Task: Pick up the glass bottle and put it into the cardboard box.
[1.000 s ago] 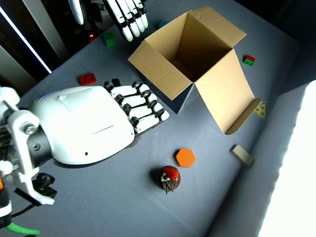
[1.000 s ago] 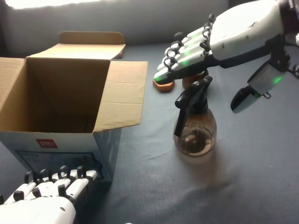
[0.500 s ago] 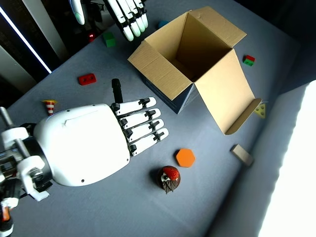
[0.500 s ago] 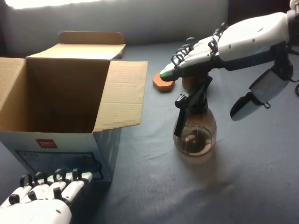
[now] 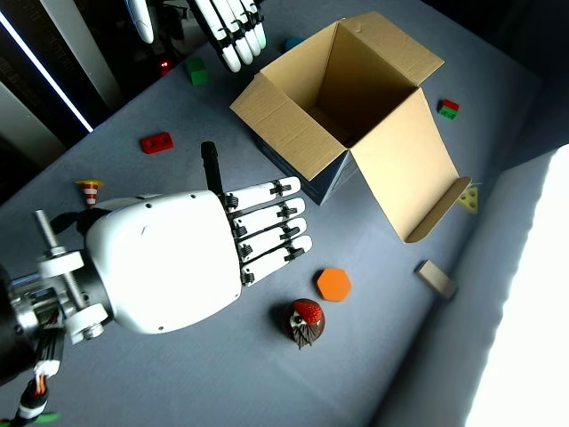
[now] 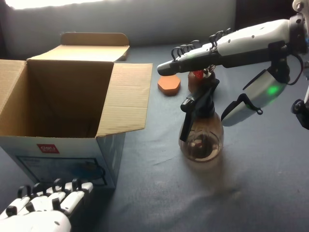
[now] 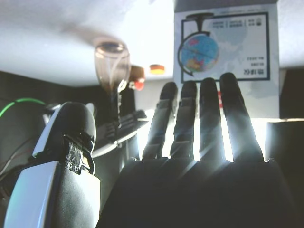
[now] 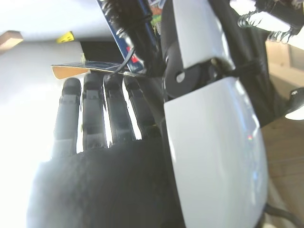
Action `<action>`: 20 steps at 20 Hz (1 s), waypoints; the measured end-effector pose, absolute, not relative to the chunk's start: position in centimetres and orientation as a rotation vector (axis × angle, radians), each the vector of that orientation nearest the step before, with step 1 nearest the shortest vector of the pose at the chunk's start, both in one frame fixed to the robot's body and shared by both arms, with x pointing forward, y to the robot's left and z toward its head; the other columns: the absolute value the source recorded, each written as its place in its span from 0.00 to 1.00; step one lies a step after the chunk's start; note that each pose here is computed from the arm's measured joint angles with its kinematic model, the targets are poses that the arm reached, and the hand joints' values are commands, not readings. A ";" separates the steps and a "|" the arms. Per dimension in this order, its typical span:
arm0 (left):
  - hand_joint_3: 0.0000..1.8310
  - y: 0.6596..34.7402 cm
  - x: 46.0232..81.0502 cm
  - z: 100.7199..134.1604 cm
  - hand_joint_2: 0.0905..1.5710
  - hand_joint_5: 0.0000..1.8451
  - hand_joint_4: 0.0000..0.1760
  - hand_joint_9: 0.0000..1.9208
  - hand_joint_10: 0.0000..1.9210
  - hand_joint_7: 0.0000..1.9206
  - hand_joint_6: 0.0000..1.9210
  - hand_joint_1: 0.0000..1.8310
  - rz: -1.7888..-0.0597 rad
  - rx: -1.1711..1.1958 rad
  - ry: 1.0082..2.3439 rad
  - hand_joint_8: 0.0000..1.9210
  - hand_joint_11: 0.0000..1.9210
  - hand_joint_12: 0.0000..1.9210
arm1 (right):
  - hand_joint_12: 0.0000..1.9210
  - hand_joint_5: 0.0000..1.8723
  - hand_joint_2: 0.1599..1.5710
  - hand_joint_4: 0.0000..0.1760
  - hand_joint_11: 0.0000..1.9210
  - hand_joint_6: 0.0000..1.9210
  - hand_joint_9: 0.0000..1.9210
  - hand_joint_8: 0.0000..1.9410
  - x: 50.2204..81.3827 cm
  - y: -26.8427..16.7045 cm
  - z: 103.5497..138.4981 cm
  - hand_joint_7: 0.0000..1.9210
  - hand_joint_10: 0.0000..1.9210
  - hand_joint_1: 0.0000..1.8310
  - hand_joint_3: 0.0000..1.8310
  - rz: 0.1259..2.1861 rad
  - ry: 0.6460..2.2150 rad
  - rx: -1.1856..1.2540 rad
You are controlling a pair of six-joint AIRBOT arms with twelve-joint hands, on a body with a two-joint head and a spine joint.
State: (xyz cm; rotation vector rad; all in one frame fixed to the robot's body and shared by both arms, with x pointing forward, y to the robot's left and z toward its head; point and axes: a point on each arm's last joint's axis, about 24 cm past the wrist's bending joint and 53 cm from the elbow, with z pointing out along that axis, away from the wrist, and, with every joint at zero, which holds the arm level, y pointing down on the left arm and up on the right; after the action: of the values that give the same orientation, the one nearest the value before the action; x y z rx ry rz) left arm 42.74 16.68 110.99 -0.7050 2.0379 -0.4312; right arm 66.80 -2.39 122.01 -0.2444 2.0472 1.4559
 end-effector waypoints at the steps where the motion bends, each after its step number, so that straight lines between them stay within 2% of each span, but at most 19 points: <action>1: 0.00 16.8 42.6 110.9 0.77 0.04 0.00 0.03 0.00 0.04 0.00 0.02 -0.428 -0.716 2.039 0.00 0.00 0.15 | 0.00 0.00 0.60 0.00 0.00 0.00 0.03 0.00 66.8 -2.4 122.1 0.01 0.01 0.59 0.01 1.458 2.044 -0.236; 5: 0.00 16.9 42.7 110.9 0.77 0.04 0.00 0.03 0.00 0.04 0.00 0.02 -0.427 -0.723 2.035 0.00 0.00 0.14 | 0.00 0.00 0.60 0.00 0.00 0.00 0.02 0.00 66.5 -2.3 121.9 0.01 0.01 0.60 0.01 1.456 2.047 -0.222; 7: 0.00 16.9 42.7 110.9 0.77 0.05 0.00 0.04 0.00 0.04 0.00 0.02 -0.426 -0.723 2.035 0.00 0.00 0.20 | 0.00 0.00 0.60 0.00 0.00 0.00 0.03 0.00 66.3 -2.3 121.5 0.01 0.01 0.60 0.01 1.457 2.056 -0.217; 9: 0.00 16.9 42.7 110.9 0.77 0.05 0.00 0.04 0.00 0.04 0.00 0.02 -0.426 -0.722 2.035 0.00 0.00 0.20 | 0.00 0.00 0.60 0.00 0.00 0.00 0.03 0.00 66.4 -2.2 121.5 0.01 0.01 0.60 0.01 1.453 2.055 -0.204; 20: 0.00 16.7 42.5 110.6 0.77 0.05 0.00 0.03 0.00 0.04 0.00 0.01 -0.430 -0.720 2.045 0.00 0.00 0.16 | 0.00 0.00 0.60 0.00 0.00 0.00 0.02 0.00 66.4 -1.4 120.2 0.01 0.01 0.60 0.02 1.463 2.067 -0.169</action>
State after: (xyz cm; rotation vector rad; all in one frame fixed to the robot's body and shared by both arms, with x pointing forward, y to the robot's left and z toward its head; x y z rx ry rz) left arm 42.46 16.70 110.63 -0.7203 2.0447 -0.4298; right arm 66.38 -1.43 120.24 -0.1687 2.0675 1.4631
